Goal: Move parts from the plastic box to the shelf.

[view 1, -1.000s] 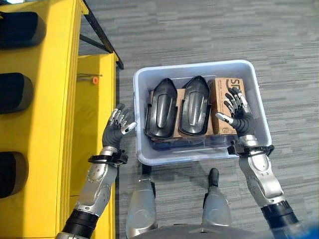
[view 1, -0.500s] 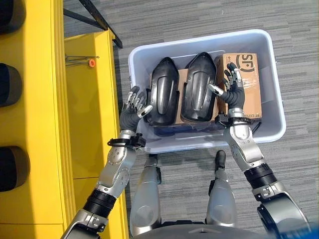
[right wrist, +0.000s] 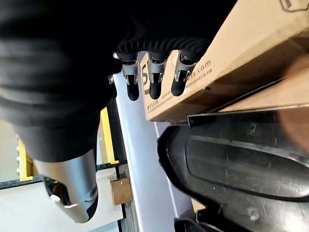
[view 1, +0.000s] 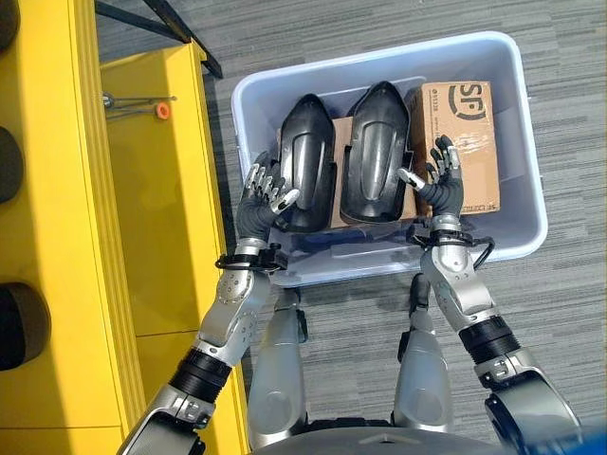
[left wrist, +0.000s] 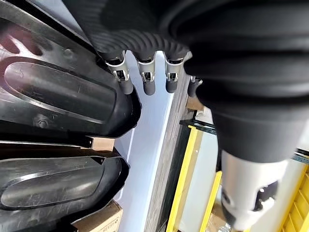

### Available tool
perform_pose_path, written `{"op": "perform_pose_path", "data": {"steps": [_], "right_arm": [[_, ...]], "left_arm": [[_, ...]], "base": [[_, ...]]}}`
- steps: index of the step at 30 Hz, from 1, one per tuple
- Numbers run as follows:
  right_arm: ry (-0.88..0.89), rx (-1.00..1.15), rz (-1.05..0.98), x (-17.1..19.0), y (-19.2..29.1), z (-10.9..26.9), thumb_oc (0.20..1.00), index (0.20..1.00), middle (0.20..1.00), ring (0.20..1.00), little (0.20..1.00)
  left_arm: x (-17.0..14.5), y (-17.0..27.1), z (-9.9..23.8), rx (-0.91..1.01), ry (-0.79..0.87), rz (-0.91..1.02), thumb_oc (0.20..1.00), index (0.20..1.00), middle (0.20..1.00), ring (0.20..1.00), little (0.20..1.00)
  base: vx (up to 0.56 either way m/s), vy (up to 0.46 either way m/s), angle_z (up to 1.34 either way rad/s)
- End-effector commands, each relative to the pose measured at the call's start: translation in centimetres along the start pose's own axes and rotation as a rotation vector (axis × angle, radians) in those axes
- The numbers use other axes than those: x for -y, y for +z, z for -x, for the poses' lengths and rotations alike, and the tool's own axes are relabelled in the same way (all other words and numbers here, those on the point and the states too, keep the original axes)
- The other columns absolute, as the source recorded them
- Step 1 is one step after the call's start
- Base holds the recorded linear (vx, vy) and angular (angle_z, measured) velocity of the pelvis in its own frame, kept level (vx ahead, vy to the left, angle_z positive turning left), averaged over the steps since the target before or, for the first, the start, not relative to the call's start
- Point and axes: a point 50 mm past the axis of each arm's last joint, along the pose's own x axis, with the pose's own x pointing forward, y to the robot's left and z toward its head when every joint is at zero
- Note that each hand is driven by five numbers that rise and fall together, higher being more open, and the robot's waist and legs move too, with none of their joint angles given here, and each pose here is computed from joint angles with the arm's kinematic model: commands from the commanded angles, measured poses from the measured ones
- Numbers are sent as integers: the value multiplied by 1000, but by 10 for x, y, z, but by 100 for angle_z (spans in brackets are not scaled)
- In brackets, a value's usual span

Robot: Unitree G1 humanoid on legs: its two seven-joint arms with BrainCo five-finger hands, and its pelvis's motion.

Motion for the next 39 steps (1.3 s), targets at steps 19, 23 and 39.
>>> {"op": "perform_pose_path", "data": {"steps": [19,23,39], "right_arm": [[-43,12,0,-1,-6,0,1000,1000,1000,1000,1000],[-64,-7,17,0,-10,-3,1000,1000,1000,1000,1000],[-112,-19,123,1,-8,-32,1000,1000,1000,1000,1000]], "left_arm": [[13,27,-5,152,-57,9,1000,1000,1000,1000,1000],[16,26,-5,148,-70,17,1000,1000,1000,1000,1000],[23,25,-6,141,-103,42,1000,1000,1000,1000,1000]], "base": [[-3,0,-1],[-4,1,-2],[-4,-6,-4]]}}
